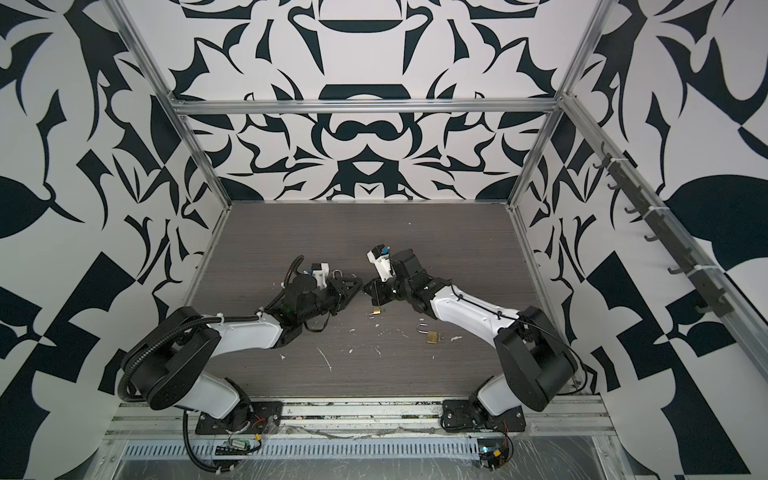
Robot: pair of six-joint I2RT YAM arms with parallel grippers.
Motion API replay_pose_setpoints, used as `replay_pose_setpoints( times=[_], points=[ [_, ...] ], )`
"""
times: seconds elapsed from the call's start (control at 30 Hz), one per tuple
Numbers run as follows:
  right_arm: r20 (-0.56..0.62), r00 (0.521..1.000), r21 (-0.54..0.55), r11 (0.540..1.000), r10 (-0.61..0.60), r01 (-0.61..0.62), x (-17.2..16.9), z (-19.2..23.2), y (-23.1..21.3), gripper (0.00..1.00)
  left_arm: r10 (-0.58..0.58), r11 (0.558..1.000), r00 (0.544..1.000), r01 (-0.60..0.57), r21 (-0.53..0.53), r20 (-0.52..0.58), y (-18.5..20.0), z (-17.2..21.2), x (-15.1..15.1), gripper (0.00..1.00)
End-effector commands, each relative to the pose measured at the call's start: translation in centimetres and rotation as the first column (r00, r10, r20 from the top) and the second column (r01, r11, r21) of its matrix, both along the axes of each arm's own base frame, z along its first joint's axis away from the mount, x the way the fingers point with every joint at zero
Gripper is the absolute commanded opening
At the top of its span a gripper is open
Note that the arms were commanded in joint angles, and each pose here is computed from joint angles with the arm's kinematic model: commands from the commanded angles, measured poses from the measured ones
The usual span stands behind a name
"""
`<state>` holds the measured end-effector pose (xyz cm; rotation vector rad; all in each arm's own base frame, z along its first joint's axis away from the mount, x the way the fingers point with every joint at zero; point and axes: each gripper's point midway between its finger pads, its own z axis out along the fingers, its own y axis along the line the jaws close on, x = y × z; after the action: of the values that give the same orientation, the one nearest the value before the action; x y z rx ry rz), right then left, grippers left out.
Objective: Lock with the key
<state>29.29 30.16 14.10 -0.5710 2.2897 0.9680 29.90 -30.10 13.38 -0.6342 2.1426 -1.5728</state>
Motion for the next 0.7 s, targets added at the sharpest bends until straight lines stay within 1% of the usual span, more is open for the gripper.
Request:
replay_pose_setpoints(
  times=[0.0, 0.17, 0.33, 0.37, 0.5, 0.67],
  points=[
    [0.053, 0.998, 0.054, 0.998, 0.027, -0.03, 0.1, 2.3, 0.8, 0.0, 0.009, 0.999, 0.998, -0.007, -0.044, 0.055, -0.5, 2.5, 1.0, 0.0],
    [0.063, 0.997, 0.061, 0.997, 0.039, -0.042, -0.2, 2.7, 1.1, 0.0, 0.009, 0.999, 0.999, -0.011, 0.034, 0.037, -0.3, 2.2, 1.2, 0.0],
    [0.074, 0.996, 0.043, 0.997, 0.056, -0.06, -0.8, 2.4, 1.7, 0.0, -0.01, 0.983, 1.0, 0.011, 0.181, -0.004, 0.2, 1.6, 0.9, 0.0],
    [0.078, 0.995, 0.038, 0.997, 0.062, -0.065, -0.9, 2.3, 1.9, 0.0, -0.01, 0.98, 1.0, 0.012, 0.196, -0.01, 0.3, 1.6, 0.9, 0.0],
    [0.09, 0.994, 0.027, 0.997, 0.068, -0.071, -1.0, 2.2, 2.3, 0.0, -0.012, 0.976, 1.0, 0.014, 0.217, -0.011, 0.4, 1.9, 1.0, 0.0],
    [0.077, 0.994, 0.019, 0.997, 0.072, -0.073, -1.5, 1.7, 2.2, 0.0, -0.005, 0.976, 1.0, 0.009, 0.217, -0.02, 0.9, 2.1, 1.3, 0.0]
  ],
)
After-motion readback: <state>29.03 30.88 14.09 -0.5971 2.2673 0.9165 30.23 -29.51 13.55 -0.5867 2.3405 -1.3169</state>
